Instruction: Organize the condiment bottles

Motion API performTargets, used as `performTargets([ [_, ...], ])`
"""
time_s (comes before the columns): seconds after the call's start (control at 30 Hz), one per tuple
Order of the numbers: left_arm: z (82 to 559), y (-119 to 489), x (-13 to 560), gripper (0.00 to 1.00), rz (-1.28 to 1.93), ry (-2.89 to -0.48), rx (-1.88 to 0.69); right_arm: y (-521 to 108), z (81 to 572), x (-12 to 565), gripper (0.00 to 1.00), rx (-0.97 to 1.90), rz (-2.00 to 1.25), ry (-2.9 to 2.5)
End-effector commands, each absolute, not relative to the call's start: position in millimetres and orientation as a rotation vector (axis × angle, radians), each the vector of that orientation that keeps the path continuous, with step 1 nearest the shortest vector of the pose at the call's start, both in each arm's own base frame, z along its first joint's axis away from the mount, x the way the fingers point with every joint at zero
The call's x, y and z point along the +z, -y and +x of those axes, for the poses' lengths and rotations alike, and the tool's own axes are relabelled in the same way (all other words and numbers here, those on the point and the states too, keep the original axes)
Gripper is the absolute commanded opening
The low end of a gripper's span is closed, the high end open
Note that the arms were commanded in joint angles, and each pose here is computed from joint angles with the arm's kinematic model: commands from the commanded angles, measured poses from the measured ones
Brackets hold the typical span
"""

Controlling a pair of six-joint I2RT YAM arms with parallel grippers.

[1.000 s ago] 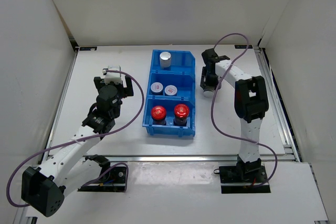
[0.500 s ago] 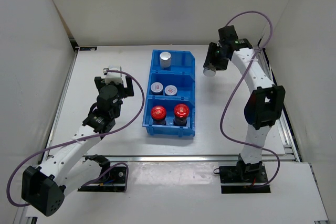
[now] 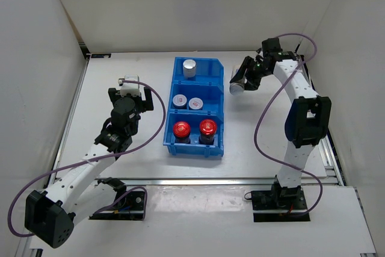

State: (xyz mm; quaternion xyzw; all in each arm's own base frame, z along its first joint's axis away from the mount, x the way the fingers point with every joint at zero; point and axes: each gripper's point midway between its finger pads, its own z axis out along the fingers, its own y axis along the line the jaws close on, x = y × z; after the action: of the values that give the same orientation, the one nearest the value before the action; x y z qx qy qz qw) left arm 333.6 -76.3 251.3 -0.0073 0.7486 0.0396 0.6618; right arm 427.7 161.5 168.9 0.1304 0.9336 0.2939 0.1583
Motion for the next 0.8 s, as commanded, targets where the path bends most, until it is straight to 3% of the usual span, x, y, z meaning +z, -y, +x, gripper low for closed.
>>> performTargets([
  [0.0, 334.8, 81.4, 268.6, 1.0, -0.029, -1.662, 0.049, -178.8, 432.1, 225.7, 0.0, 1.192, 0.334, -2.482],
  [0.33, 334.8, 81.4, 268.6, 1.0, -0.029, -1.662, 0.049, -191.7, 445.3, 259.9, 0.0, 1.561, 0.375, -2.323],
  [0.43, 334.8, 81.4, 268.6, 1.0, -0.029, -1.662, 0.049, -184.1, 445.4, 256.3, 0.0, 1.442, 0.376, -2.365],
  [0.63, 333.5, 80.7, 271.5, 1.0, -0.033, -1.654, 0.045, -145.1, 435.6, 190.4, 0.0, 0.992, 0.402, -2.555],
  [0.77, 333.5, 80.7, 271.5, 1.0, -0.033, -1.654, 0.045, -132.1, 420.0, 155.1, 0.0, 0.871, 0.371, -2.638],
])
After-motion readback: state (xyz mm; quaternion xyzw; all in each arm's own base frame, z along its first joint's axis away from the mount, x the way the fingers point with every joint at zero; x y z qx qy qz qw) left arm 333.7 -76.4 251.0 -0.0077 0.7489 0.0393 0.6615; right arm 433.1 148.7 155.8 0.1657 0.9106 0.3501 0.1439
